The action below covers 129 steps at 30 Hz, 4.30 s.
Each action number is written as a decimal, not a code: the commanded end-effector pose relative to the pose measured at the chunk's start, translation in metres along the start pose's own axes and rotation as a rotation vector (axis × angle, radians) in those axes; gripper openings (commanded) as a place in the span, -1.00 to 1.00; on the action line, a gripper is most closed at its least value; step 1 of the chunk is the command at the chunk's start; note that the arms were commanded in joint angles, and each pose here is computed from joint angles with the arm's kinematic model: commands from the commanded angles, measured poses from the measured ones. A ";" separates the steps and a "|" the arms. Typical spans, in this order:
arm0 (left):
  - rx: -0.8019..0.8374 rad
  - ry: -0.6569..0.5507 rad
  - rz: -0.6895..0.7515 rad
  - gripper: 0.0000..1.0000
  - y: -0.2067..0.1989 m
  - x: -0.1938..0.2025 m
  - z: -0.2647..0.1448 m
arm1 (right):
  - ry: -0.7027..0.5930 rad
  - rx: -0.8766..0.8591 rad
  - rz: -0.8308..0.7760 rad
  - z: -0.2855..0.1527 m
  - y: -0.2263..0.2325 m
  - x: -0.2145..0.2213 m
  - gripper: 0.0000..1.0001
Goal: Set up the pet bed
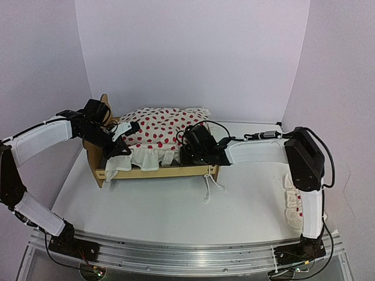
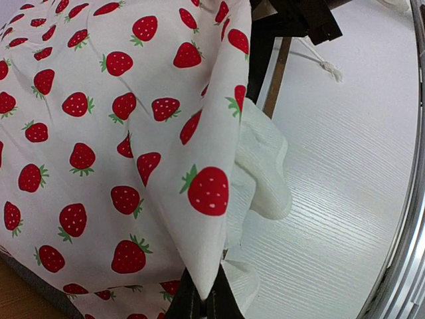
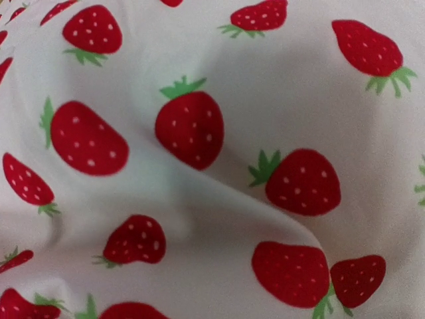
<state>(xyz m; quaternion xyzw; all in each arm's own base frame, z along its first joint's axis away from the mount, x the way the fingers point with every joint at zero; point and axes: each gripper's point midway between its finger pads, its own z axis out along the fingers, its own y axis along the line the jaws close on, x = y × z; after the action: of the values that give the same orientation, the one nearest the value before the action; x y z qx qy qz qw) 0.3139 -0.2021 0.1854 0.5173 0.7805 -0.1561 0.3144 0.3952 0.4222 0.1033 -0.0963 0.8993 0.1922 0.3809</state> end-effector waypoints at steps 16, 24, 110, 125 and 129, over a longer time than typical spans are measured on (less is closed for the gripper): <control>-0.057 -0.027 0.037 -1.00 0.011 -0.009 -0.007 | 0.217 -0.334 -0.015 -0.117 0.031 0.003 -1.00; -0.048 -0.010 0.050 -1.00 0.007 -0.001 -0.004 | 0.411 -0.345 0.114 -0.132 0.021 0.022 -1.00; -0.254 0.244 0.173 -1.00 0.037 0.062 -0.011 | 0.559 -0.223 -0.169 -0.187 -0.058 0.001 -1.00; -0.079 0.104 0.115 -1.00 0.001 0.043 -0.007 | 0.464 0.106 -0.048 -0.161 -0.110 0.008 -0.19; -0.083 0.091 0.100 -1.00 0.003 0.039 -0.007 | 0.347 0.242 -0.093 -0.189 -0.120 0.000 -0.09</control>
<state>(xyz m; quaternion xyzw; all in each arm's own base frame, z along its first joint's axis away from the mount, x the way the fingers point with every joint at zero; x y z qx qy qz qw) 0.3038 -0.1665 0.1489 0.5609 0.7730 -0.0723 0.2876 0.3133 0.2579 0.1490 -0.1548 0.9722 0.1049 0.1408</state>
